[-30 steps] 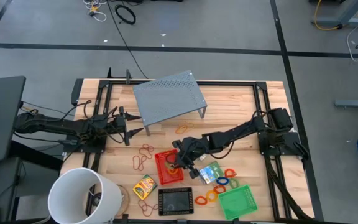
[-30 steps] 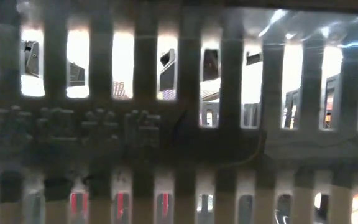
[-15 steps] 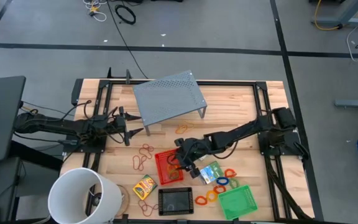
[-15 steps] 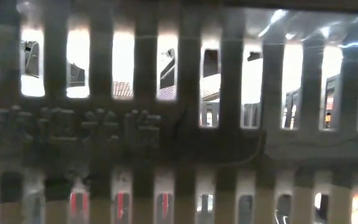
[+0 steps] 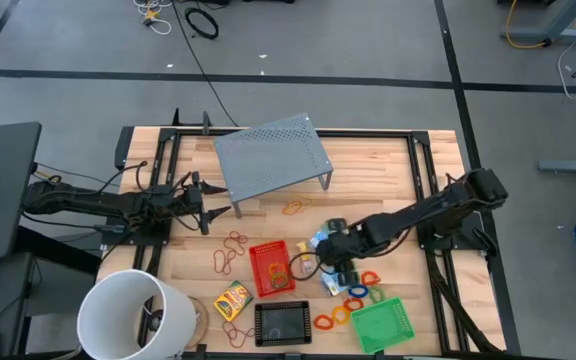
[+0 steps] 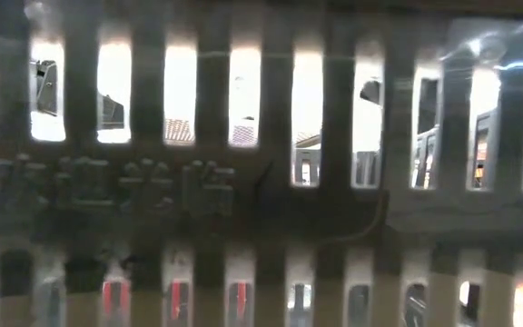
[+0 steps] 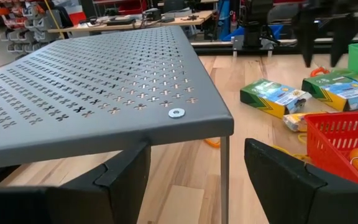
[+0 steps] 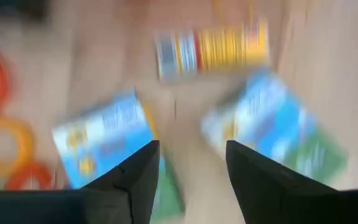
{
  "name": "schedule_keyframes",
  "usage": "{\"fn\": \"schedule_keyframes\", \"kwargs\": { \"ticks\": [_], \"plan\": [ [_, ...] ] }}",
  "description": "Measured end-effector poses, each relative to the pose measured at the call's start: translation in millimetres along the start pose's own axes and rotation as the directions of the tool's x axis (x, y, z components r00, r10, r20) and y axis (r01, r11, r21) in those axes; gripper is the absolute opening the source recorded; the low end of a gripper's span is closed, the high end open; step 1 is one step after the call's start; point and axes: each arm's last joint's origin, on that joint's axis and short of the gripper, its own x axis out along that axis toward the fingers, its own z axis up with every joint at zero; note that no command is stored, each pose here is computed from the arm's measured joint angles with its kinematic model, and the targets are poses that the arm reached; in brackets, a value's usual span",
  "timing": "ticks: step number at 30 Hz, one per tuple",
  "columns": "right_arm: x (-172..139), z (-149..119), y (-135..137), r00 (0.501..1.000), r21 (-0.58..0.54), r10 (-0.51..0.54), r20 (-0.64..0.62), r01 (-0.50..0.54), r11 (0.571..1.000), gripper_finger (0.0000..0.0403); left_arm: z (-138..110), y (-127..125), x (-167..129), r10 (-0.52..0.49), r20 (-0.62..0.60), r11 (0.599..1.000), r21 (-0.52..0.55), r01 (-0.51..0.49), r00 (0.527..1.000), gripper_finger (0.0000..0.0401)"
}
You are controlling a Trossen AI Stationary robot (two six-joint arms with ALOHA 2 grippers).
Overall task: Pick & Place Office Desk Supplies
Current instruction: Put the top orange spring keychain into the red bin
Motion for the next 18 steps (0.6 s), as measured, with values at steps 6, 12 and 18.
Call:
{"fn": "schedule_keyframes", "kwargs": {
  "ticks": [6,12,18],
  "plan": [
    [-0.9,-20.4,10.9,0.986,0.093,-0.019,-0.167,0.035,0.995,0.0192,0.0,0.0,0.0,0.000,0.000,1.000,-0.006,0.000,1.000,0.0262],
    [6.7,-33.8,18.9,0.975,0.149,0.022,-0.223,0.012,0.989,0.0192,0.0,0.0,0.0,0.000,0.000,1.000,-0.006,0.000,1.000,0.0262],
    [15.9,-51.2,23.7,0.948,0.210,0.079,-0.309,-0.013,0.978,0.0192,0.0,0.0,0.0,0.000,0.000,1.000,-0.007,0.000,1.000,0.0262]
  ]
}}
